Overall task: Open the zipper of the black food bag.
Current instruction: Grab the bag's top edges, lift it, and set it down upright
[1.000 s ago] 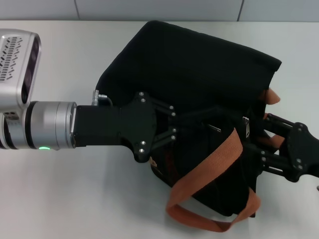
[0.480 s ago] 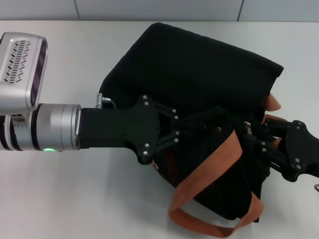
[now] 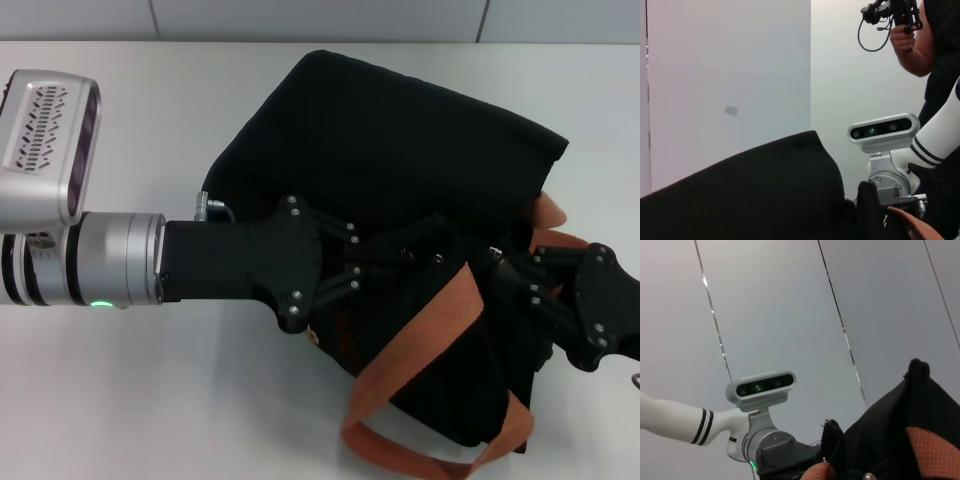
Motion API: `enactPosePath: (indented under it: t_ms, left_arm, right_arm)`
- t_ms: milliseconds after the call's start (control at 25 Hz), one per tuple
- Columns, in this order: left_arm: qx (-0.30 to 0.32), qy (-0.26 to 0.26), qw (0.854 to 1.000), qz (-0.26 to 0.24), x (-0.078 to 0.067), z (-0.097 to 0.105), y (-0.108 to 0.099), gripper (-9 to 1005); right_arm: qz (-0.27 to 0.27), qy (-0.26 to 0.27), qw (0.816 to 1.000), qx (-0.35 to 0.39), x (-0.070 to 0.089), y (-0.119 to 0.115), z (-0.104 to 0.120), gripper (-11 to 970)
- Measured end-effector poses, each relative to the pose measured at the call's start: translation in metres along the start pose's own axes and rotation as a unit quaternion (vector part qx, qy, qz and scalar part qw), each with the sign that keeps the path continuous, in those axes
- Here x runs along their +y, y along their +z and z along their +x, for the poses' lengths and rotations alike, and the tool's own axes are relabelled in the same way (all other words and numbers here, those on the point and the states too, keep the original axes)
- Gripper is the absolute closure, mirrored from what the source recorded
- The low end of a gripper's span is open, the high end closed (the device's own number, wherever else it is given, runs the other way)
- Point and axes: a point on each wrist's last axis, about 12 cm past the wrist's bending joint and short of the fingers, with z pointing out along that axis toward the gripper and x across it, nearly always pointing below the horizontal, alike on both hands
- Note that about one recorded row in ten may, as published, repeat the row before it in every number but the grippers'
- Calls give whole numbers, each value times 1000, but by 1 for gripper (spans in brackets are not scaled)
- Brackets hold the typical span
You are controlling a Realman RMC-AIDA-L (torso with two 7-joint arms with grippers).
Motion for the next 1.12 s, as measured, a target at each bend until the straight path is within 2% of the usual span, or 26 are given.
enactPosePath:
  t_ms: [240, 560, 760, 1000, 1120]
  left_arm:
    - [4, -1, 1000, -7, 2, 1, 0, 904]
    - [6, -1, 1000, -7, 2, 1, 0, 904]
    - [6, -1, 1000, -8, 2, 2, 0, 904]
    - [6, -2, 1000, -9, 1, 2, 0, 904]
    - [6, -2, 1000, -9, 1, 2, 0, 904]
  right_arm:
    - [-4, 1, 1000, -6, 2, -1, 0, 841]
    - [-17, -1, 1000, -11, 5, -3, -3, 851]
    - [-14, 3, 1000, -12, 4, -3, -3, 910]
    - [-13, 9, 1000, -8, 3, -3, -3, 913]
    - [-9, 13, 1000, -4, 2, -4, -3, 842]
